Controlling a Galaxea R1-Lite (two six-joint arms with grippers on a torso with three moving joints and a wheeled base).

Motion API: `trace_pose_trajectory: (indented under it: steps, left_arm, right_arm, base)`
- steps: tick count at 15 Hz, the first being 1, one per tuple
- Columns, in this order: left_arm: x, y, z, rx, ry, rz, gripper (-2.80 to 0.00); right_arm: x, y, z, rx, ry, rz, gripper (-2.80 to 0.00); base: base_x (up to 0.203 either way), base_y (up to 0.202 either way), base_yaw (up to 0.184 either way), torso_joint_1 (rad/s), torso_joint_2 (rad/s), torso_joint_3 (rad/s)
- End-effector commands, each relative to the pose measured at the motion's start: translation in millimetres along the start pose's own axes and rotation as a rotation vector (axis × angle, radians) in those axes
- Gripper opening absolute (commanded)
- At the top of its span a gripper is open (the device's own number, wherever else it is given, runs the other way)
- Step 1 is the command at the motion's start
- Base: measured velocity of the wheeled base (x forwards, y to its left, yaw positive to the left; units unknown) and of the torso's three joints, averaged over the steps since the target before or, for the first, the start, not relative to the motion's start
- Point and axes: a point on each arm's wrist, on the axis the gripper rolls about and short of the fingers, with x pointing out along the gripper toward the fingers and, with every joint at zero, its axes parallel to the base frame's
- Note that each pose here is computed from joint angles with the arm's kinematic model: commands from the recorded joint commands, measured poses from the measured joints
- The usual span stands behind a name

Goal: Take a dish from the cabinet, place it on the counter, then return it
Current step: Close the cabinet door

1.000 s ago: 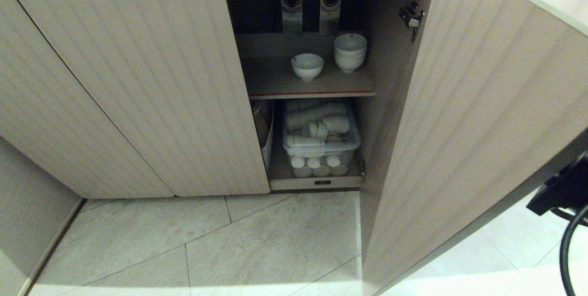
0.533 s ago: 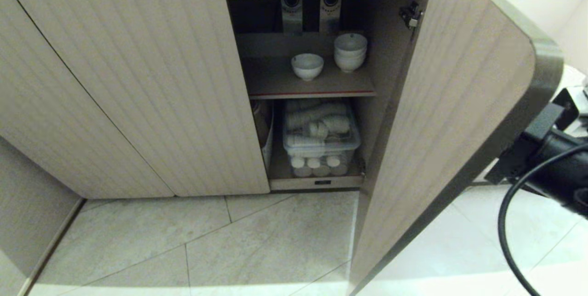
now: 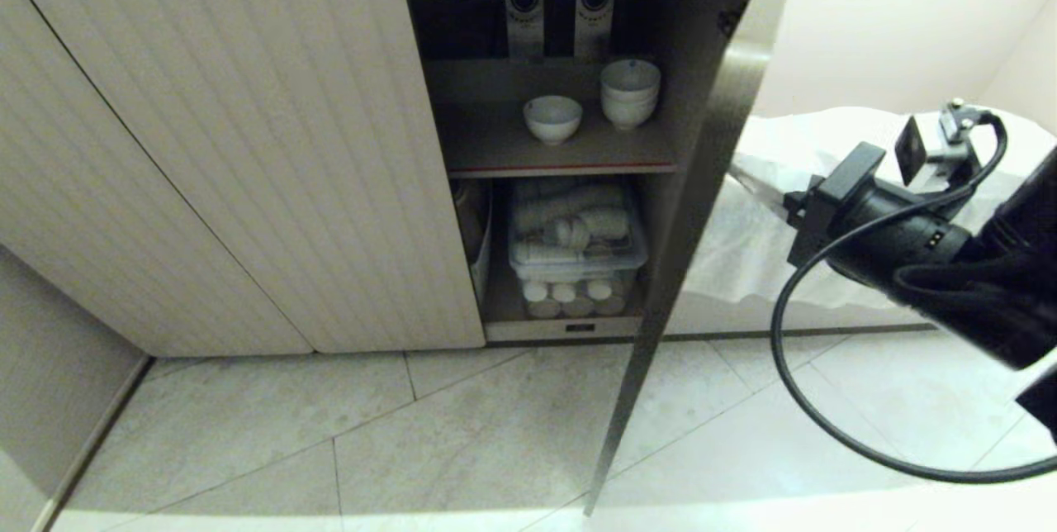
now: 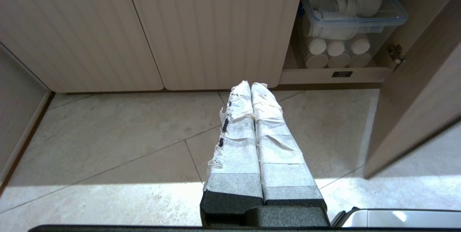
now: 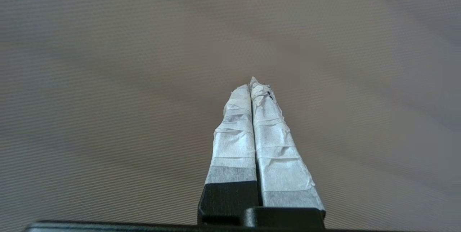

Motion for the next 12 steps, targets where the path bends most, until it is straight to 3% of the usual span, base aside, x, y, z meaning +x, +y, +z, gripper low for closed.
trace_pose_trajectory:
  steps: [1,12]
  left_arm:
    - [0,0.0,0,0.000,0.000,0.000,-2.80]
    - [0,0.0,0,0.000,0.000,0.000,-2.80]
  right_arm:
    - [19,-13,-3,0.001,0.006,-0.007,-2.80]
    - [78,-42,-7,-0.232,-0.041,0.067,-2.80]
  base:
    - [0.000,0.000,0.000,0.000,0.00,0.000]
    - [0.000,0.000,0.000,0.000,0.00,0.000]
